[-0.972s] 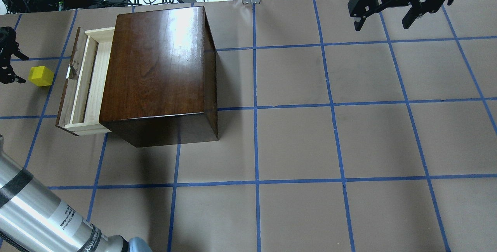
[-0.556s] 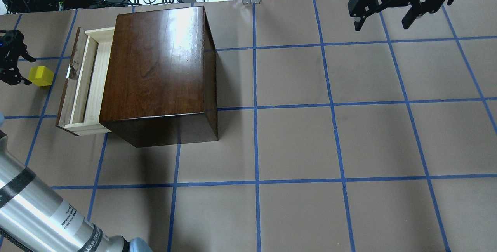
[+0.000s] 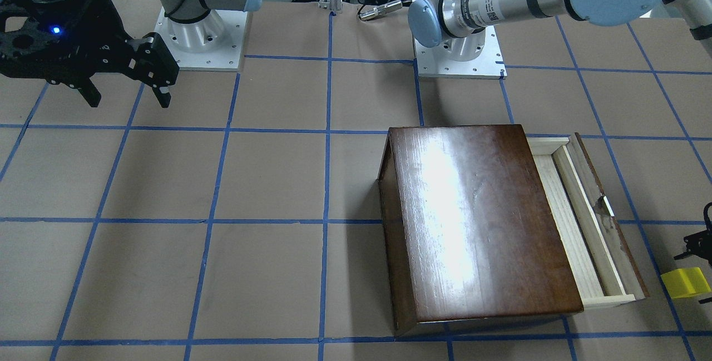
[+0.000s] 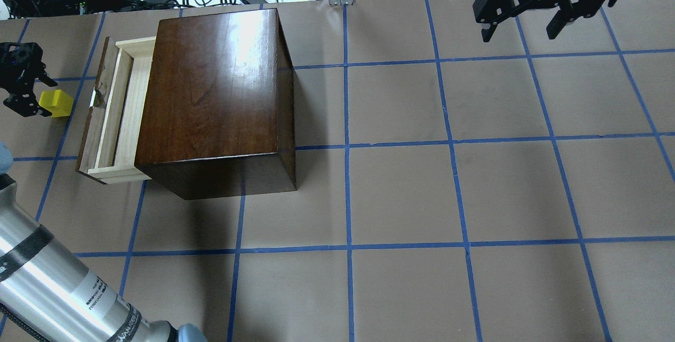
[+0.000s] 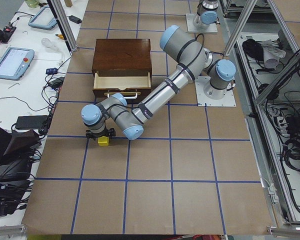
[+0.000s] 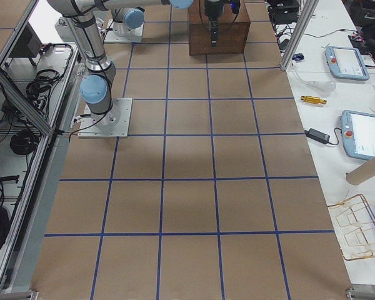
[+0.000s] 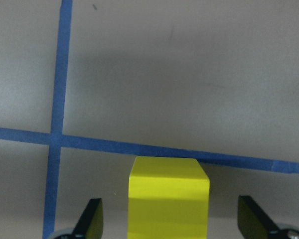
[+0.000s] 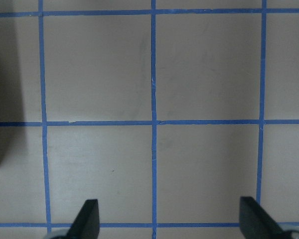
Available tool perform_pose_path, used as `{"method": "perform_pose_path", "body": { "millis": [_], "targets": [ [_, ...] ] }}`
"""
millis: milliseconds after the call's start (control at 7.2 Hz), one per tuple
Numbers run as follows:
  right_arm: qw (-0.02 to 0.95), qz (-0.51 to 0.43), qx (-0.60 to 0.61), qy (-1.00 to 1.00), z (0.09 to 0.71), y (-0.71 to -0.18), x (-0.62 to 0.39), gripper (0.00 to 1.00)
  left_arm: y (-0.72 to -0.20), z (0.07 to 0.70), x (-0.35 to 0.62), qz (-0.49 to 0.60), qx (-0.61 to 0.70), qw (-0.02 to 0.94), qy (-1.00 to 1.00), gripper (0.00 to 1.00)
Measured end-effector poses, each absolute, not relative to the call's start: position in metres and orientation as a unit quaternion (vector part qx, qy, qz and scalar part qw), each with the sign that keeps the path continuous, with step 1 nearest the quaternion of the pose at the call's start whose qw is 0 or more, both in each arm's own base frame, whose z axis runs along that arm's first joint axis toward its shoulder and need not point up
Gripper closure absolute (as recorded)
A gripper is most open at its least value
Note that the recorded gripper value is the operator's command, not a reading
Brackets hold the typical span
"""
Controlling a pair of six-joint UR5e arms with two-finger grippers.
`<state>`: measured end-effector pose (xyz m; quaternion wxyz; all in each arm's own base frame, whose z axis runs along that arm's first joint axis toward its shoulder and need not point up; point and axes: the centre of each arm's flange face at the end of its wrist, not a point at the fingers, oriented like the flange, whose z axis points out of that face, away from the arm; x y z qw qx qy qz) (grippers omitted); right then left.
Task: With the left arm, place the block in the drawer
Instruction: 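Lower the left gripper and close it on the yellow cube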
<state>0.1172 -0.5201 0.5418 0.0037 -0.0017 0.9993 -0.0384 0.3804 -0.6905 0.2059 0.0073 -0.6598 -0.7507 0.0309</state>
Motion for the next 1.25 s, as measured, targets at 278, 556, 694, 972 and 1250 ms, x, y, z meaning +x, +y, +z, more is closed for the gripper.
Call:
{"method": "perform_pose_path", "body": {
  "millis": [278, 556, 694, 972, 1250],
  "targets": [
    [0.004, -0.039, -0.002, 0.999, 0.542, -0.520, 0.118, 0.00, -0.691, 0.200, 0.383, 0.021, -0.660, 0.003, -0.751, 0.05],
    [0.004, -0.038, -0.002, 0.999, 0.542, -0.520, 0.118, 0.00, -0.692, 0.197, 0.385, 0.017, -0.656, 0.001, -0.755, 0.05],
    [0.004, -0.038, -0.002, 0.999, 0.542, -0.520, 0.118, 0.00, -0.692, 0.196, 0.385, 0.017, -0.655, 0.001, -0.756, 0.05],
    [0.004, -0.038, -0.002, 0.999, 0.542, -0.520, 0.118, 0.00, -0.692, 0.194, 0.384, 0.019, -0.655, 0.003, -0.755, 0.15],
    [0.003, -0.039, -0.002, 0.999, 0.542, -0.520, 0.118, 0.00, -0.692, 0.192, 0.384, 0.021, -0.656, 0.002, -0.754, 0.18]
  ]
}}
